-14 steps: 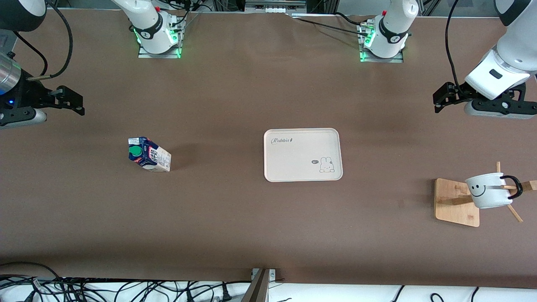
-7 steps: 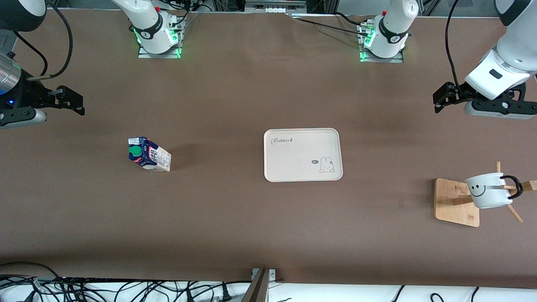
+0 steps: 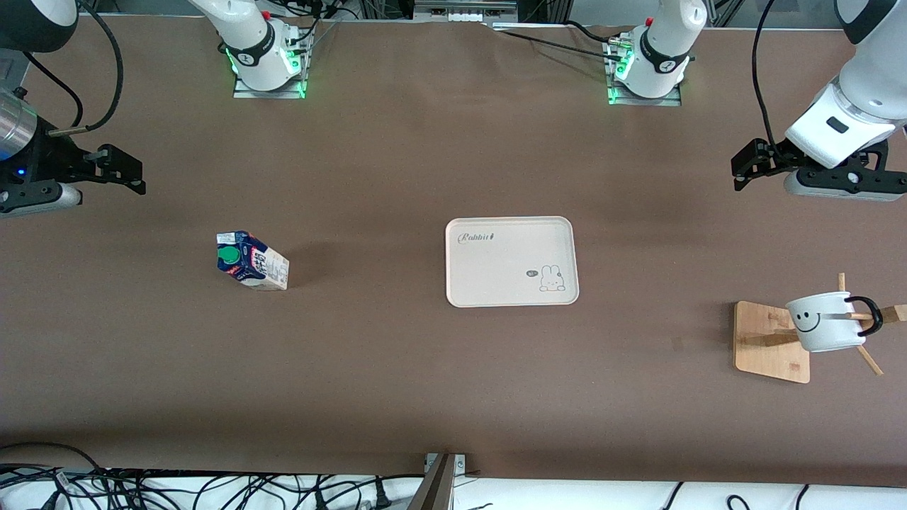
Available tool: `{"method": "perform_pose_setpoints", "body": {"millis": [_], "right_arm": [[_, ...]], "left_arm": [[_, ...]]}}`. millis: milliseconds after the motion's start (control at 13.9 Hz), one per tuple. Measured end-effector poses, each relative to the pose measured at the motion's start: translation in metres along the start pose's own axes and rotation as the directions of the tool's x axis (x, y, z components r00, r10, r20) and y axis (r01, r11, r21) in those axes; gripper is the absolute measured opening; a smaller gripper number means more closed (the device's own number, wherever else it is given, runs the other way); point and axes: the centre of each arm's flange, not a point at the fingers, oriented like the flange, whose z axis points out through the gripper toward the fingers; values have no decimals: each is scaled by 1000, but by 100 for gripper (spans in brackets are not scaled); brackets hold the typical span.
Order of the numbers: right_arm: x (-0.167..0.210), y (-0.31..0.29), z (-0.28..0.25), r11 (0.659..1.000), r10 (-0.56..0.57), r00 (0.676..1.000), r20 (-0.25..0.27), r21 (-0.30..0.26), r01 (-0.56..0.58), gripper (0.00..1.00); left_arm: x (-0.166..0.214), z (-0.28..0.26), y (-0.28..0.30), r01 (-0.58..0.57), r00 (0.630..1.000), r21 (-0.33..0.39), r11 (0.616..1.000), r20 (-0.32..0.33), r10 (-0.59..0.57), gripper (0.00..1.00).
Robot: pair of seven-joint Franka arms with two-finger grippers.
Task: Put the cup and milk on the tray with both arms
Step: 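Reach the right gripper down and grasp the blue milk carton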
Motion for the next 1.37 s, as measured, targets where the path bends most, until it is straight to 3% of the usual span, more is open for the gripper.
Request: {"method": "perform_pose_setpoints", "body": {"millis": [288,433,649,1009,1370], "right_arm": [[23,-7,61,1000,-23,994,107,16,22,100],[30,-9,80,999,-32,991,132,24,29,100],[38,-14,103,999,-13,994,110,46,8,100],[47,-76,162,999,41,997,63,32,-43,100],[42,-74,206,998,52,998,45,28,-54,100]], "left_arm": [[0,0,0,0,1000,0,1000,0,0,100],[0,0,0,0,1000,0,1000,0,0,100],[0,0,4,-7,1000,0,1000,-1,7,100],[0,-1,8,-14,1000,1,1000,-1,14,100],[0,-1,8,-14,1000,1,1000,-1,14,100]]}}
